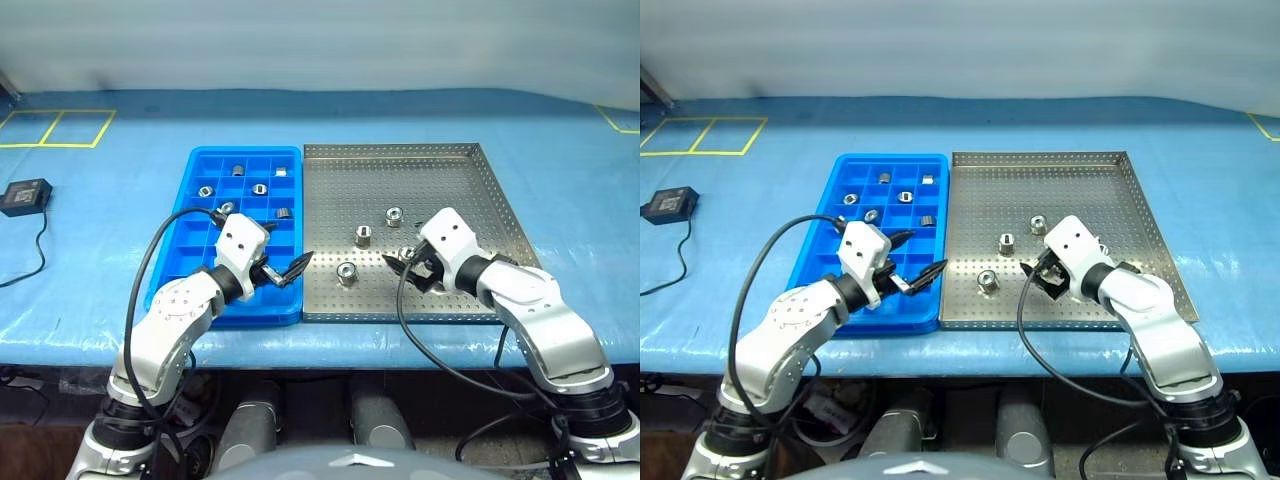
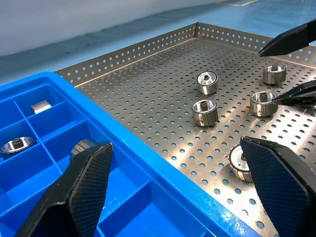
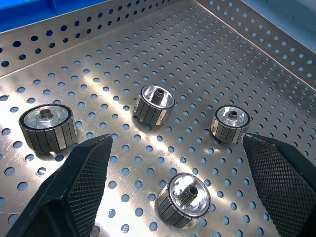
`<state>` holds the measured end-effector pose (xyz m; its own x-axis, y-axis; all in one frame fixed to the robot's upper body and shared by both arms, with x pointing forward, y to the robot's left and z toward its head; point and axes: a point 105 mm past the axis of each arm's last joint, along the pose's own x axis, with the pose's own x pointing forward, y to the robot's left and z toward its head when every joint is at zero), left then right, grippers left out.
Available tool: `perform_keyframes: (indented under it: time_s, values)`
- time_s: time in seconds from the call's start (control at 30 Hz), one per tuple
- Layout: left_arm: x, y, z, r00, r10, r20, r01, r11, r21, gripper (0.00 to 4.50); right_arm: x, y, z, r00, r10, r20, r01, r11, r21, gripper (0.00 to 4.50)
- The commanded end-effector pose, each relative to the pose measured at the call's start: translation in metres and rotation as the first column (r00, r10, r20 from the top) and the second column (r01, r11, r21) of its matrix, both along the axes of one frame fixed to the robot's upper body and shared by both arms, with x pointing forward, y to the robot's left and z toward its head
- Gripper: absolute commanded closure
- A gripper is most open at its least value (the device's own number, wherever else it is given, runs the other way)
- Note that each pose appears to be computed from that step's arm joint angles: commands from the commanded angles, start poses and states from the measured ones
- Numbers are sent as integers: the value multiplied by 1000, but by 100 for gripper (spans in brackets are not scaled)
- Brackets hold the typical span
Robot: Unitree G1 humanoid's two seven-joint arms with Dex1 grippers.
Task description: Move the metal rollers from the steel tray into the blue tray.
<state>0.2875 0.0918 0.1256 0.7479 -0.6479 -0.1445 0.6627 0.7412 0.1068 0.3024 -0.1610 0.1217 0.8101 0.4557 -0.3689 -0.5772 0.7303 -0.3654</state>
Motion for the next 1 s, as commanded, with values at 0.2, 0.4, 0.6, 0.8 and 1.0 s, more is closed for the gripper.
perform_keyframes:
  time_s: [0.2,0.4,0.6,0.8,1.0]
  values:
    - [0,-5,15,998,-23,66,23,1000,-10,0,1,7,13,997,19,68,-18,1000,-5,5]
    - [1,-4,17,997,-24,74,25,1000,-12,0,2,5,15,997,7,77,-6,1000,-6,5]
    - [3,-1,18,997,-12,78,13,1000,-10,0,0,5,14,997,12,71,-11,1000,-7,5]
    - [1,-1,16,997,-14,72,15,1000,-11,0,1,6,13,997,18,70,-17,1000,-7,5]
    - [3,2,17,997,3,75,-2,1000,-7,0,2,6,13,997,16,74,-16,1000,-9,5]
